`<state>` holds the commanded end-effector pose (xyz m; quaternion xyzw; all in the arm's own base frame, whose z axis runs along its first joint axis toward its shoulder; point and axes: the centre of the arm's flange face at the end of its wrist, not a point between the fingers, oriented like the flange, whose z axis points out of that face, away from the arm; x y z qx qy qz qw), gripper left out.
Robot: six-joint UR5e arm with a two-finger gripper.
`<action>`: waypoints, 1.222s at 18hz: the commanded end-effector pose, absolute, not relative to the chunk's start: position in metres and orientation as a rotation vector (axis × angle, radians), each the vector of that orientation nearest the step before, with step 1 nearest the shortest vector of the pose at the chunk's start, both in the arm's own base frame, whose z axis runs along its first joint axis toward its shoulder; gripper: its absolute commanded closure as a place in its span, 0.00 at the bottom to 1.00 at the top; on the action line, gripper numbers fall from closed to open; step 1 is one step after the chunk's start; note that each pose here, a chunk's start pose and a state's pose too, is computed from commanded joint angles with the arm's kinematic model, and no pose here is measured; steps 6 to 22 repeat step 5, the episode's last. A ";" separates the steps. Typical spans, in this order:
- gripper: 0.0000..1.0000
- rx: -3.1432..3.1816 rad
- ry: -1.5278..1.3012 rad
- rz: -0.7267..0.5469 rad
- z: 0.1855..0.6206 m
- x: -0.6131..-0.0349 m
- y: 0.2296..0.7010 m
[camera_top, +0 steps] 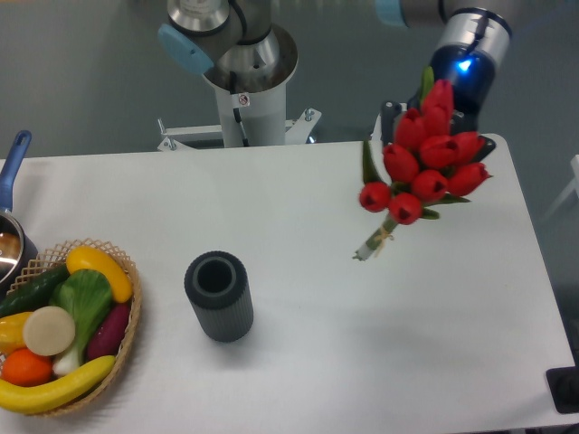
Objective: Pick up the flowers from the vase
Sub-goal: 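Carry the red tulip bunch up and away from the vase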
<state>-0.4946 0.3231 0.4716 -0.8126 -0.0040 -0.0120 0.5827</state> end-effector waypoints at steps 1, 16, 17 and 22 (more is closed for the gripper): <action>0.59 -1.898 -0.012 -0.028 0.471 -0.495 0.322; 0.59 -1.900 -0.032 -0.040 0.462 -0.494 0.318; 0.59 -1.900 -0.032 -0.040 0.462 -0.494 0.318; 0.59 -1.900 -0.032 -0.040 0.462 -0.494 0.318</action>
